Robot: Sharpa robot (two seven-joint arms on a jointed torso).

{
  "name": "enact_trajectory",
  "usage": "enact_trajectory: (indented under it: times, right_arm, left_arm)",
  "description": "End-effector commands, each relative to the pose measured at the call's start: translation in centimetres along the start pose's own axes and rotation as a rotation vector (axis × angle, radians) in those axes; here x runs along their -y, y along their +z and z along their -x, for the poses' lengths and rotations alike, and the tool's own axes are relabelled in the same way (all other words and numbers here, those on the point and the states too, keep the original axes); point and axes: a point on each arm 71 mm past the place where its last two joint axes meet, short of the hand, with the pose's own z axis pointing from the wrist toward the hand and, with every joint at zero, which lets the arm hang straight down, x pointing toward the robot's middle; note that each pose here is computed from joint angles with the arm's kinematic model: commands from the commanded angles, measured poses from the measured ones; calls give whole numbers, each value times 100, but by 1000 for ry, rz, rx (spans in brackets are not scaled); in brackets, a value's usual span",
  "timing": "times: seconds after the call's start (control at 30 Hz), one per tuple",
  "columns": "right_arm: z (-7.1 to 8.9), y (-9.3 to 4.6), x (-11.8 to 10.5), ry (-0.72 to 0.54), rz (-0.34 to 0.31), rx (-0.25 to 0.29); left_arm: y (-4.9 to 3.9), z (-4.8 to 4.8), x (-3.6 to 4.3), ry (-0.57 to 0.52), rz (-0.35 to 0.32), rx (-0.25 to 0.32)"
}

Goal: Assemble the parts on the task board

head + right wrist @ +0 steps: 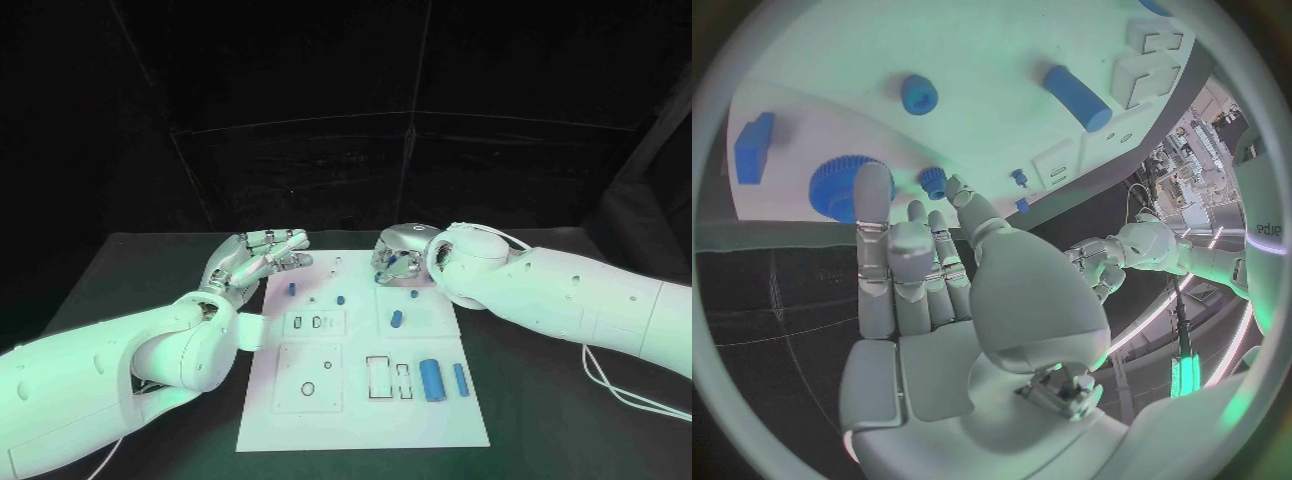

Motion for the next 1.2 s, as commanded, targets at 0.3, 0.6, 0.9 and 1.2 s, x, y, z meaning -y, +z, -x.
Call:
enact_trajectory:
  times: [0.3, 0.6, 0.9, 1.2]
  right_arm:
    - [-19, 25, -6, -20, -4, -45]
    - [-30, 36, -7, -25, -6, -59]
    - [-7, 47, -18, -22, -2, -24]
    - [117, 7, -98, 16, 42, 144]
  left_arm:
    - [12, -19, 16, -4, -8, -23]
    - [8, -11, 20, -3, -2, -21]
    - [8, 5, 25, 2, 4, -13]
    - [7, 14, 33, 4, 5, -10]
